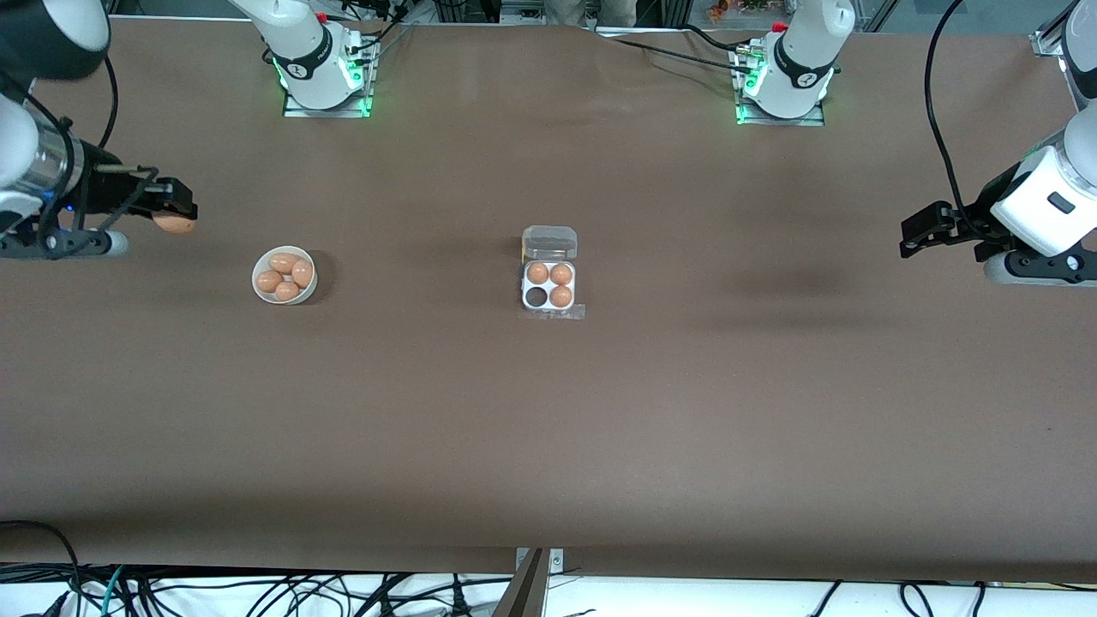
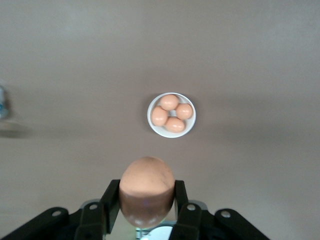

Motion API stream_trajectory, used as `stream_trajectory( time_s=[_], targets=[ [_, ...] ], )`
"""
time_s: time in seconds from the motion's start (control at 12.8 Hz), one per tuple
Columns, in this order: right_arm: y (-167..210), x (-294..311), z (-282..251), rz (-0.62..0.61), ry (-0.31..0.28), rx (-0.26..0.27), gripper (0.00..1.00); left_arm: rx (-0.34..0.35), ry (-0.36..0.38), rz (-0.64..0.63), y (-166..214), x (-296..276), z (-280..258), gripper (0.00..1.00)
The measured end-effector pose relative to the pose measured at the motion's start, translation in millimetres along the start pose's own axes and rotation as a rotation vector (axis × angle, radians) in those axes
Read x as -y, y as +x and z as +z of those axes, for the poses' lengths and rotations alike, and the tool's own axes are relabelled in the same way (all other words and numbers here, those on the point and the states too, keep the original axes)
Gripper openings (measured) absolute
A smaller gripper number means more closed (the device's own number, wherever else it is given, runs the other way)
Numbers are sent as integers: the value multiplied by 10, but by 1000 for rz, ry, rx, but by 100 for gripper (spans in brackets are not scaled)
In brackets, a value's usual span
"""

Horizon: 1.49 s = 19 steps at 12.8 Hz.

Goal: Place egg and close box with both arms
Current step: 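Carry the egg with the right gripper over the plastic carton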

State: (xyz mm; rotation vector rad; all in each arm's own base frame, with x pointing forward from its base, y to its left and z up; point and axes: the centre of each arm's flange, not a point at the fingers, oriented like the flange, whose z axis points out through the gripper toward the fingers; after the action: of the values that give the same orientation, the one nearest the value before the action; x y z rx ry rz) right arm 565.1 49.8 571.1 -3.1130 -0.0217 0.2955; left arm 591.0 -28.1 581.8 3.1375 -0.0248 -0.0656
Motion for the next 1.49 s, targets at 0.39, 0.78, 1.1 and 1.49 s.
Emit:
stream_trajectory(
  time_s=[0.39,0.78,1.1,1.49],
  targets=[
    [289,1728,449,66,0,9,48,8,0,-1,30,2,57,100],
    [734,3181,1540,83,26,-64,48,6,0,0,32,-4,57,100],
    [843,3712,2235,125,83,-87,48,6,0,1,32,-10,57,100],
    [646,4267,2889,166,83,-68,48,6,0,4,32,-22,57,100]
  ],
)
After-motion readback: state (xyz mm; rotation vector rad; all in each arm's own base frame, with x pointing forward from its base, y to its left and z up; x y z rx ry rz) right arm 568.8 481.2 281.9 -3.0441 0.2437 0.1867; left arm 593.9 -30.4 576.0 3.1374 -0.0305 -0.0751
